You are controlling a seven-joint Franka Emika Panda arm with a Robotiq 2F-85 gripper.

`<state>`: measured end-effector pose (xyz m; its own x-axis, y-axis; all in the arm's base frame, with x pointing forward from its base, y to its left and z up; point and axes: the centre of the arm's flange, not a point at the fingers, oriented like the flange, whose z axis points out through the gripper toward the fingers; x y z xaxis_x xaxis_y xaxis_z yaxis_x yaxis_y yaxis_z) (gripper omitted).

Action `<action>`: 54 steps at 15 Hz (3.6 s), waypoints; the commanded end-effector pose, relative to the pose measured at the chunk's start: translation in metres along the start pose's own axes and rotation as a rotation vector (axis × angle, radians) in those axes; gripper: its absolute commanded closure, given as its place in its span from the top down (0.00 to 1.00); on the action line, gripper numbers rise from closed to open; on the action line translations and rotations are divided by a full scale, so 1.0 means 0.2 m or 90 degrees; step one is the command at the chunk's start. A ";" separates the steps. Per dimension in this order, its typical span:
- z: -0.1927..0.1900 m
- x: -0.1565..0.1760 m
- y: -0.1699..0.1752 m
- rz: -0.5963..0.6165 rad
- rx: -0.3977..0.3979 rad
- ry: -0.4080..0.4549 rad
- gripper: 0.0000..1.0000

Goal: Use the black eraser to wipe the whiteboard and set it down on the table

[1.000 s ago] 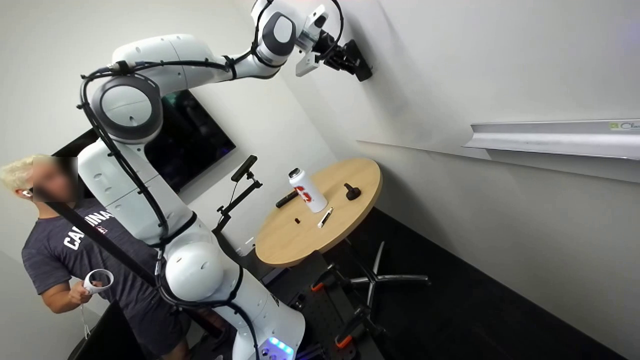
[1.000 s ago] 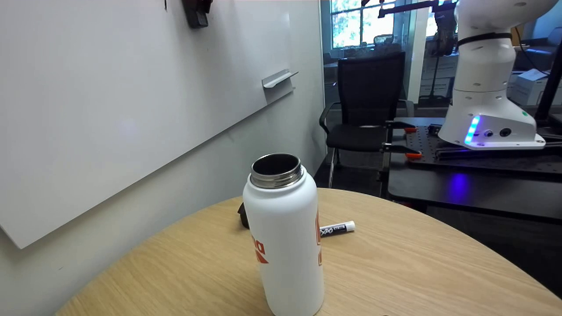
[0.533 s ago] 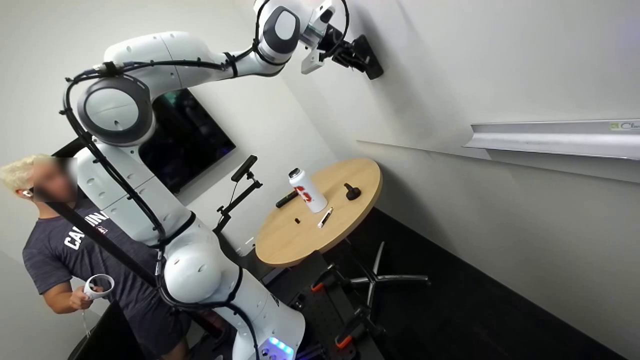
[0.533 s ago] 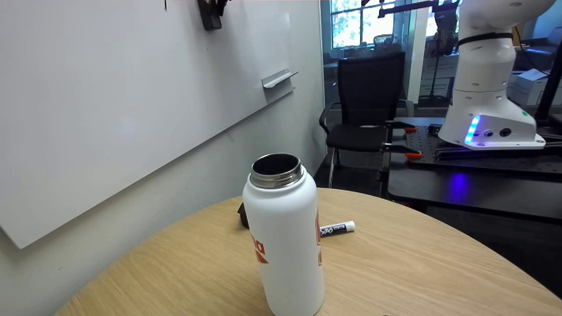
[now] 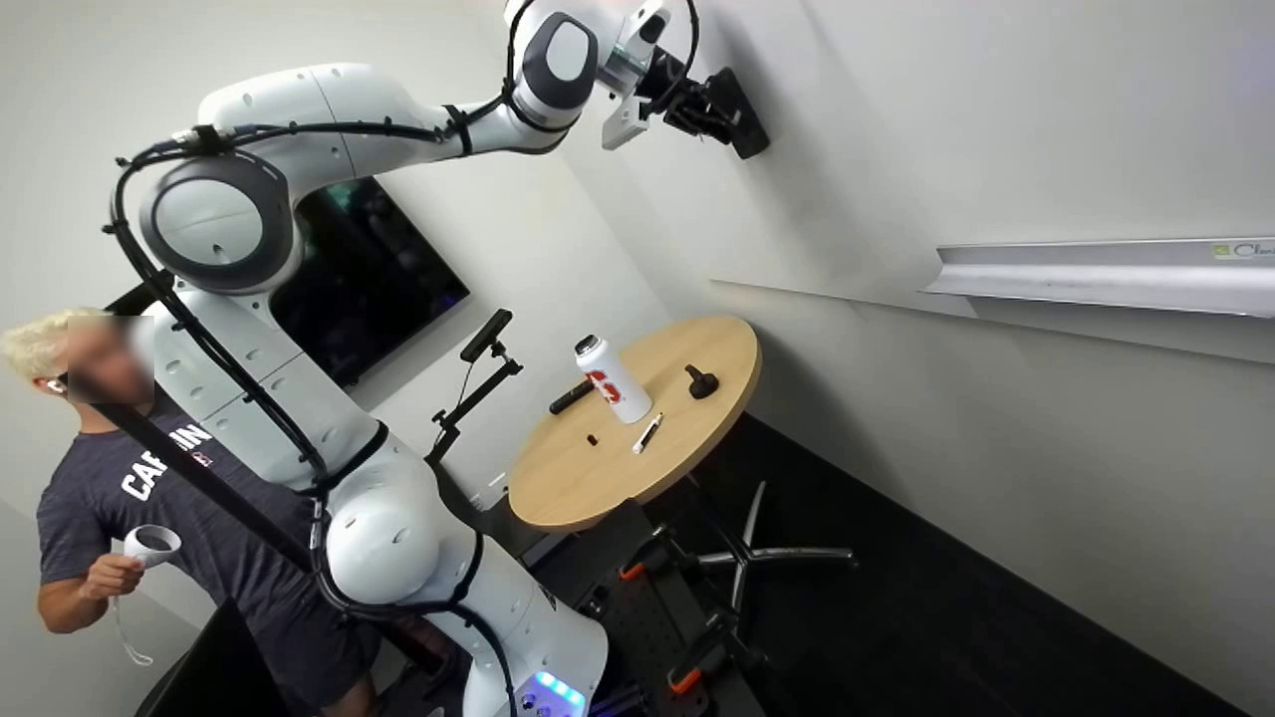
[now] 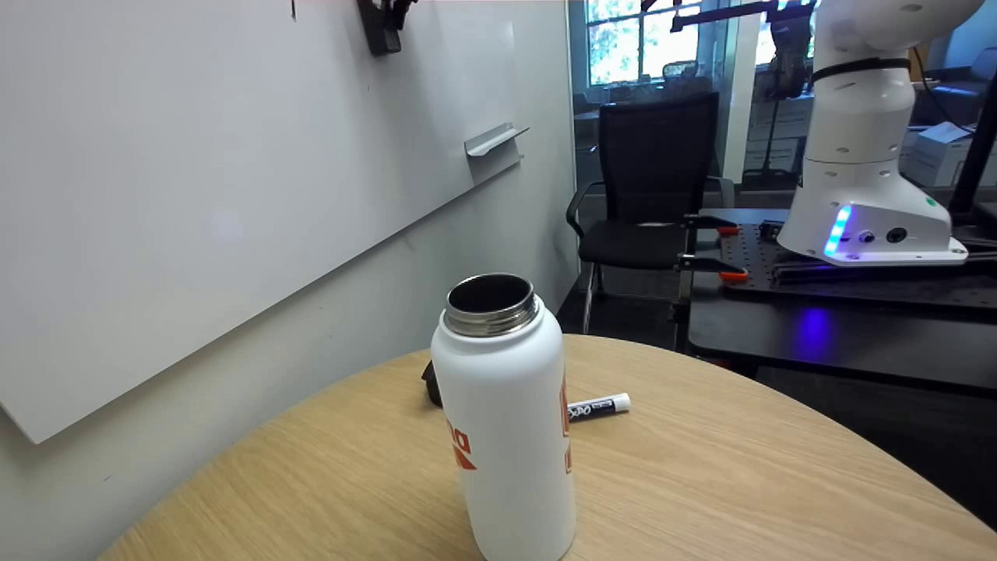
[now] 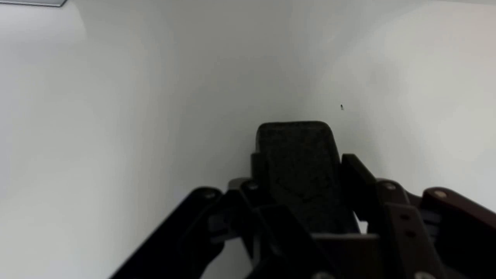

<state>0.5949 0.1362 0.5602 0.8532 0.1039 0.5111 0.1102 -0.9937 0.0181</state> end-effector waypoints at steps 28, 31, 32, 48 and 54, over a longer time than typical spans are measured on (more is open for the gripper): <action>0.05 -0.94 -0.92 -0.103 0.206 -0.444 0.27; 0.11 -1.14 -1.04 -0.074 0.224 -0.492 0.27; 0.12 -1.19 -1.06 -0.068 0.237 -0.508 0.27; 0.41 -1.42 -1.21 -0.007 0.198 -0.636 0.27; 0.76 -1.60 -1.24 0.018 0.185 -0.670 0.27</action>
<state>0.3675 0.3488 0.2925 0.8419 0.2376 -0.4845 0.1254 -0.9594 -0.2526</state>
